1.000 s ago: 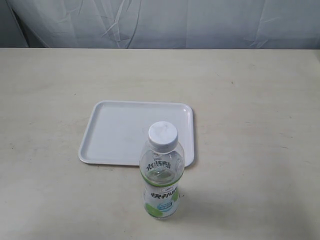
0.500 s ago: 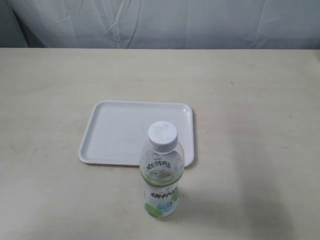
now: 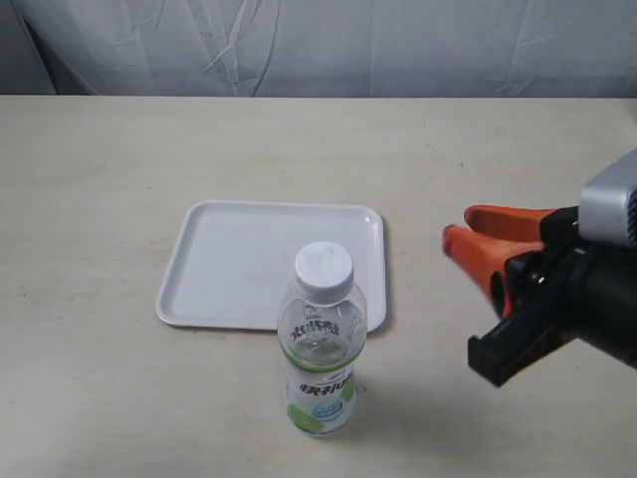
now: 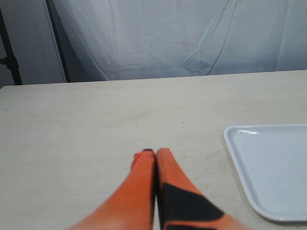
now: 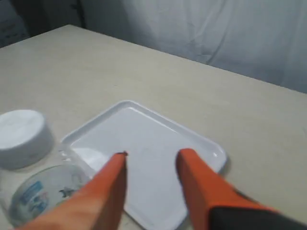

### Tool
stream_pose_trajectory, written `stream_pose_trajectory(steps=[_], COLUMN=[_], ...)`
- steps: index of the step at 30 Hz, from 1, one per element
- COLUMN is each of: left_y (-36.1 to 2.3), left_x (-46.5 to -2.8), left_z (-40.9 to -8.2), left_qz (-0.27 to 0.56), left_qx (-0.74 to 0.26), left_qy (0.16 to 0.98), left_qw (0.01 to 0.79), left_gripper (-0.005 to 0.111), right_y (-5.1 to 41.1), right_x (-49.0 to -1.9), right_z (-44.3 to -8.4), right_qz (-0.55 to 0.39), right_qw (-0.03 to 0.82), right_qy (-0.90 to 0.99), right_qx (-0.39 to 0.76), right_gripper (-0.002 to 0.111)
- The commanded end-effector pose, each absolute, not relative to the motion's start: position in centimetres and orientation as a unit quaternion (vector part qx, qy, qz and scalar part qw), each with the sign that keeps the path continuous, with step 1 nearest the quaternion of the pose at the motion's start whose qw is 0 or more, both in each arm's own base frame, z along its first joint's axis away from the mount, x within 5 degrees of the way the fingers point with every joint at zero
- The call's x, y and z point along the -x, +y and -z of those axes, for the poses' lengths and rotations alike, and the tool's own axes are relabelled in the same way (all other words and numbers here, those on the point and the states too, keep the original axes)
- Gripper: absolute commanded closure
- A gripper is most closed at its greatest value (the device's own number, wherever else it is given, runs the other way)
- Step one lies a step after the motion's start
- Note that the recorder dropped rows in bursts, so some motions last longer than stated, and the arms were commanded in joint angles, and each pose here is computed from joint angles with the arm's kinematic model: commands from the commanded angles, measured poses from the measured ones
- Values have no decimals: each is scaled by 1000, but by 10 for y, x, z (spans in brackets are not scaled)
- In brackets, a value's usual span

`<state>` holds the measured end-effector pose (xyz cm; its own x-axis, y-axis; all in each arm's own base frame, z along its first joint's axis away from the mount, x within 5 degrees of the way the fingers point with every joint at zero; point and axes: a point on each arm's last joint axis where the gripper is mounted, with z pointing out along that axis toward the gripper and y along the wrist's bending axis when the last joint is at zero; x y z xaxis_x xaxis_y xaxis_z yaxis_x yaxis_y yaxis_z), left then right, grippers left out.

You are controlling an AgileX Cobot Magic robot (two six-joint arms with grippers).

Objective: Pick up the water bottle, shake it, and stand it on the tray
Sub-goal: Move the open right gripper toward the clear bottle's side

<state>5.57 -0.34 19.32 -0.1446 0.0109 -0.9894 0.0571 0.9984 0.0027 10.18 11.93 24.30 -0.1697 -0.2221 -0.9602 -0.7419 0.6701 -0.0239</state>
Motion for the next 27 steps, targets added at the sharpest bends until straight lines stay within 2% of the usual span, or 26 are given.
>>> stream_pose_trajectory(steps=[1, 4, 11, 22, 27], left_y=[-4, -4, -4, -4, -4], left_x=[-55, -55, -55, -55, -55], left_z=[-193, -193, -193, -193, -193], left_qz=[19, 19, 19, 19, 19], left_qx=[-23, -23, -23, -23, -23], left_qy=[754, 754, 754, 754, 754], left_qw=[657, 657, 657, 657, 657], left_gripper=[106, 106, 106, 106, 106], right_y=[128, 132, 141, 145, 156], right_x=[-89, -88, -91, -95, -74], right_z=[-244, -240, -223, -219, -217], right_qz=[-249, -264, -261, -272, -292], right_qw=[557, 539, 481, 471, 412], right_qy=[692, 707, 750, 767, 759], right_qx=[385, 375, 372, 341, 410], right_gripper=[24, 14, 15, 15, 15])
